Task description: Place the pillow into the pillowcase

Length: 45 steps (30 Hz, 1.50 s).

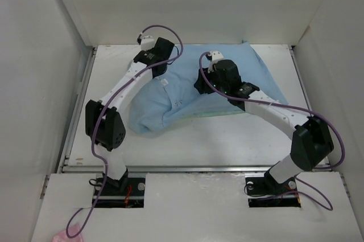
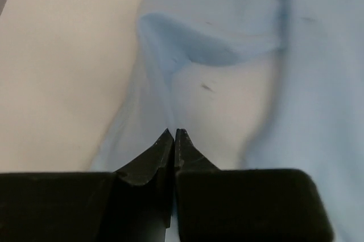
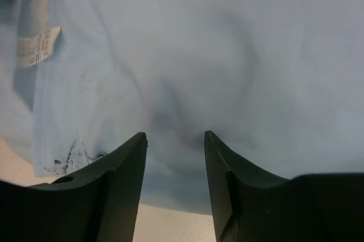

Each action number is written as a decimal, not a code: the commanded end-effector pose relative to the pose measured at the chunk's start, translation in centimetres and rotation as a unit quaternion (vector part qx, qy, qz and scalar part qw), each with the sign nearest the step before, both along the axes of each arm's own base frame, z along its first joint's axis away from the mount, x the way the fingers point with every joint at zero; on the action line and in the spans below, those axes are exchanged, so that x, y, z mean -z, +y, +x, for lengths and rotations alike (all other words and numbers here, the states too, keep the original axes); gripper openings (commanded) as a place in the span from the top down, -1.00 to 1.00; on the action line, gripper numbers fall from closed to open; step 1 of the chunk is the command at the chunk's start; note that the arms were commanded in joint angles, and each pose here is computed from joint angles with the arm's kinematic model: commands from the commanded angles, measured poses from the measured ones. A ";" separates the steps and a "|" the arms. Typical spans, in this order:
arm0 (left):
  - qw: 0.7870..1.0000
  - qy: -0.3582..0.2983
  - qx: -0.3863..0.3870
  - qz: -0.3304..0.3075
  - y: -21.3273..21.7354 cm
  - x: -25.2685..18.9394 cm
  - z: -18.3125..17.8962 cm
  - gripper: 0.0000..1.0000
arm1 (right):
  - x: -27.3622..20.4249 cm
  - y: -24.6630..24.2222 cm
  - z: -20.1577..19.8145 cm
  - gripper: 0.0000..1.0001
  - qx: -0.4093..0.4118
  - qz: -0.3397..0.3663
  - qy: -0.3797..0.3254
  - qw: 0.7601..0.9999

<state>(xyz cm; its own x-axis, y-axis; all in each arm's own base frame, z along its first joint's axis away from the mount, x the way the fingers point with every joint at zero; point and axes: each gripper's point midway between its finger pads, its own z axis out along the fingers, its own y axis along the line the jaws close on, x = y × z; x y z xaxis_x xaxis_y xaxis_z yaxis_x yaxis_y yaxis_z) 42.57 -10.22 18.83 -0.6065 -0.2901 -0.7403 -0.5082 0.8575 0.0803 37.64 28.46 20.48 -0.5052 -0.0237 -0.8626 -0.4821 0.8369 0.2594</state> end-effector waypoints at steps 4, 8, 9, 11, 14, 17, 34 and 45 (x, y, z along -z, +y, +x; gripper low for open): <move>0.937 -0.167 0.291 -0.093 -11.8 -13.2 -2.9 1.00 | -1.3 0.0 1.1 -0.02 0.022 0.008 -0.021 1.000; 0.912 -0.161 0.365 -0.097 -16.6 -12.5 -4.3 1.00 | -0.4 0.3 1.4 0.03 0.028 0.014 -0.008 0.999; 0.918 -0.142 0.359 -0.091 -16.5 -11.3 -4.2 1.00 | -0.4 0.3 1.4 0.03 0.028 0.014 -0.008 0.999; 0.929 -0.123 0.339 -0.085 -16.4 -9.6 -3.7 1.00 | -0.4 0.0 1.6 0.03 0.034 0.017 -0.005 0.999; 0.946 -0.067 0.305 -0.082 -15.8 -6.0 -3.0 0.52 | -2.1 -1.1 1.8 -0.02 0.057 0.038 -0.009 0.998; 0.963 -0.017 0.260 -0.065 -13.4 -2.9 -2.4 -0.99 | -4.8 -3.6 2.0 -0.22 0.082 0.056 -0.025 0.995; 0.977 -0.156 0.094 -0.114 1.8 -12.1 1.2 -1.00 | -9.1 -23.5 12.8 -1.00 0.317 0.018 -0.027 0.948; 0.978 -0.034 0.050 -0.201 6.8 -0.6 6.8 -1.00 | -3.2 -29.0 23.9 -1.00 0.294 0.016 0.033 0.955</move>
<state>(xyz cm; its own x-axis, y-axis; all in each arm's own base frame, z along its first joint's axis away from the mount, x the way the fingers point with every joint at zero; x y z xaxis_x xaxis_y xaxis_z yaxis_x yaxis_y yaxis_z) 48.51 -1.10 20.93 -0.5429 -0.4922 -0.6805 -0.4739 0.8485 -0.2356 60.77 -1.60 22.05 -0.4722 0.3309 -0.8171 0.1641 0.9437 0.2873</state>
